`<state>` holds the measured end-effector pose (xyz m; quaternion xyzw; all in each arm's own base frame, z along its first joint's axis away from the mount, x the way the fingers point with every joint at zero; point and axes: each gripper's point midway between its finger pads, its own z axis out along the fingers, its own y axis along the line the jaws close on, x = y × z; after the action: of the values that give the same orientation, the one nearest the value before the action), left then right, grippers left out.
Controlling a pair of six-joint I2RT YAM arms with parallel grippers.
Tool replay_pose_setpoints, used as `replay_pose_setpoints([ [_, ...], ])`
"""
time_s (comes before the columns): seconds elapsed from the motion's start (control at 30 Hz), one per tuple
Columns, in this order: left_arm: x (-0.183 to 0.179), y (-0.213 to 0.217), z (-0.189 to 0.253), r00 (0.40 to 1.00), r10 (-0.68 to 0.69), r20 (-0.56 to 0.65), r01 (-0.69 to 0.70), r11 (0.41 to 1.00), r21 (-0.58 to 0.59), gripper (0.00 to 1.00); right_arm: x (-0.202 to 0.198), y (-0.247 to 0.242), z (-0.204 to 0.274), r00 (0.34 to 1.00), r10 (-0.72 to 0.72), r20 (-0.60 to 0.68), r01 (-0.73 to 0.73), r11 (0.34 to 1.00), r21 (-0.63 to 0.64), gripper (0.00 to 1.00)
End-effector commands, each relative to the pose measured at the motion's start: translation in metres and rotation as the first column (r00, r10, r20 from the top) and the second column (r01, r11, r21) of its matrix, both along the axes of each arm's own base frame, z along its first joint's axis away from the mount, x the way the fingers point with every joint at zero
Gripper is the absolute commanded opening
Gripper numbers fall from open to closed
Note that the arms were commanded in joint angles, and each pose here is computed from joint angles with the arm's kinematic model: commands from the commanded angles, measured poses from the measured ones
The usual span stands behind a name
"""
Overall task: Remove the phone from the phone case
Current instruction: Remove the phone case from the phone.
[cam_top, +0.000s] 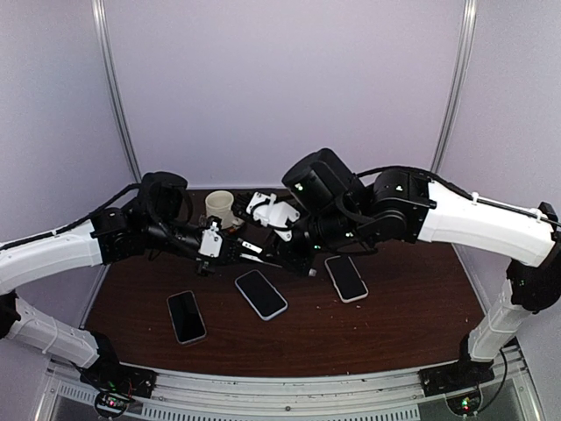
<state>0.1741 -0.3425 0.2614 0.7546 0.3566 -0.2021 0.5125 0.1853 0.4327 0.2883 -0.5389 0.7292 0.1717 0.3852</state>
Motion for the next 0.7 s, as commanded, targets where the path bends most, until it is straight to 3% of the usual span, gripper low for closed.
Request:
replay_pose_setpoints([
  [0.0,-0.011,-0.009,0.044,0.995,-0.064,0.078,0.073,0.99,-0.121,0.0,0.011,0.0,-0.003,0.998,-0.034,0.043,0.035,0.999,-0.038,0.25],
  [0.67,-0.011,-0.005,0.041,0.994,-0.046,0.097,0.057,0.991,-0.117,0.0,0.013,-0.006,-0.02,0.998,-0.051,0.043,0.055,0.995,-0.084,0.1],
])
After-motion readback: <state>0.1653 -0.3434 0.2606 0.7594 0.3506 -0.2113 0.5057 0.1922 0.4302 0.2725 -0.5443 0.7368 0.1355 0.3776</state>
